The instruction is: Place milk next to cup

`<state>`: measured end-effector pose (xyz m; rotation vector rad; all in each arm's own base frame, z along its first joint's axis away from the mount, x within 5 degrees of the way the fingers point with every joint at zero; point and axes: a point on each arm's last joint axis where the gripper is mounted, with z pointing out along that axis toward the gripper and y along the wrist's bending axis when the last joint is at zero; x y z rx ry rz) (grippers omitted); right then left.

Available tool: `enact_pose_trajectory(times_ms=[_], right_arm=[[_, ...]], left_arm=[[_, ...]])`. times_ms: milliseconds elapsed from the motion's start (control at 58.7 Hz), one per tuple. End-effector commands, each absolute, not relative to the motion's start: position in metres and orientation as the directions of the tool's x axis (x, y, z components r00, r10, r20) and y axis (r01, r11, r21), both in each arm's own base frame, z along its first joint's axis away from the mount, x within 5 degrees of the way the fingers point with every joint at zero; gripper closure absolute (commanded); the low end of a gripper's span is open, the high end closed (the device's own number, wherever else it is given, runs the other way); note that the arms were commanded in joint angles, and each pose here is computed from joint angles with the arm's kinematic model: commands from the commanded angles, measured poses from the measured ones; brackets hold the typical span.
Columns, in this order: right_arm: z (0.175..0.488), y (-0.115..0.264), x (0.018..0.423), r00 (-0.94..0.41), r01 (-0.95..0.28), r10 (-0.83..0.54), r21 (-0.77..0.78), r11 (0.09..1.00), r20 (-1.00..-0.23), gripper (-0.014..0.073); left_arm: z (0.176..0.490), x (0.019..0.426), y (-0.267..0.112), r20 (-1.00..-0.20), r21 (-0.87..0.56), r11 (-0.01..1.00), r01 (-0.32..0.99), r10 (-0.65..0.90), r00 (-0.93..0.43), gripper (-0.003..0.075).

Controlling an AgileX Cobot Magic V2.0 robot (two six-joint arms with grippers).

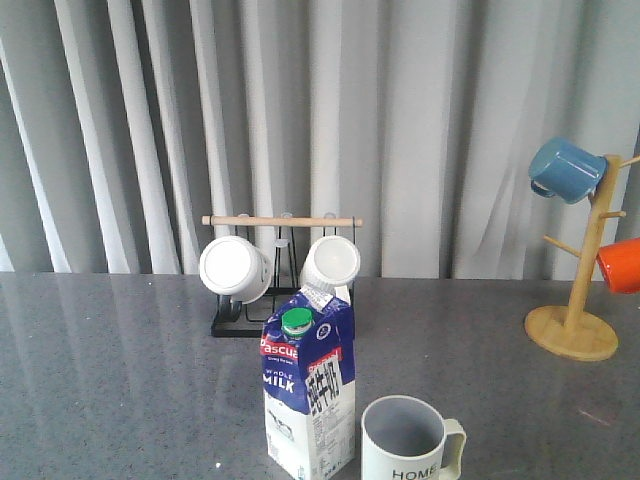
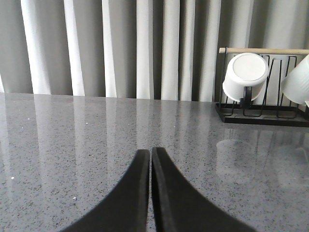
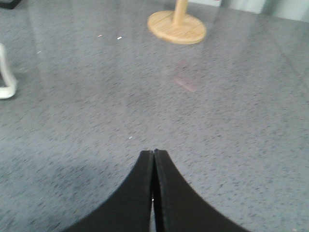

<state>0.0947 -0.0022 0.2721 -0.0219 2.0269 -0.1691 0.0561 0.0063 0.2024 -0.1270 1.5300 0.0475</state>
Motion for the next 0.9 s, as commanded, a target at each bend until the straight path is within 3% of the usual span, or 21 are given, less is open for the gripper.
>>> enact_pose_trajectory(times_ms=[0, 222, 409, 529, 716, 887], right_arm=[[0.286, -0.002, 0.09, -0.37, 0.008, -0.111, -0.122, 0.992, -0.922, 0.0599], [0.296, -0.005, 0.074, -0.246, -0.011, -0.109, -0.11, 0.994, -0.963, 0.0599], [0.304, 0.003, 0.074, -0.026, -0.057, -0.135, -0.133, 0.989, -0.991, 0.0599], [0.282, 0.007, 0.067, 0.117, -0.09, -0.07, -0.081, 0.993, -0.991, 0.0599], [0.242, 0.007, 0.057, 0.235, -0.111, 0.035, 0.008, 0.994, -0.971, 0.0599], [0.224, 0.005, 0.051, 0.324, -0.06, -0.02, -0.042, 0.997, -0.946, 0.0599]], left_arm=[[0.218, 0.053, 0.006, -0.987, -0.07, 0.992, -0.107, -0.053, 0.151, 0.0726], [0.218, 0.053, 0.006, -0.987, -0.07, 0.992, -0.107, -0.053, 0.151, 0.0726], [0.218, 0.053, 0.006, -0.987, -0.07, 0.992, -0.107, -0.053, 0.151, 0.0726], [0.218, 0.053, 0.006, -0.987, -0.07, 0.992, -0.107, -0.053, 0.151, 0.0726], [0.218, 0.053, 0.006, -0.987, -0.07, 0.992, -0.107, -0.053, 0.151, 0.0726], [0.218, 0.053, 0.006, -0.987, -0.07, 0.992, -0.107, -0.053, 0.151, 0.0726]])
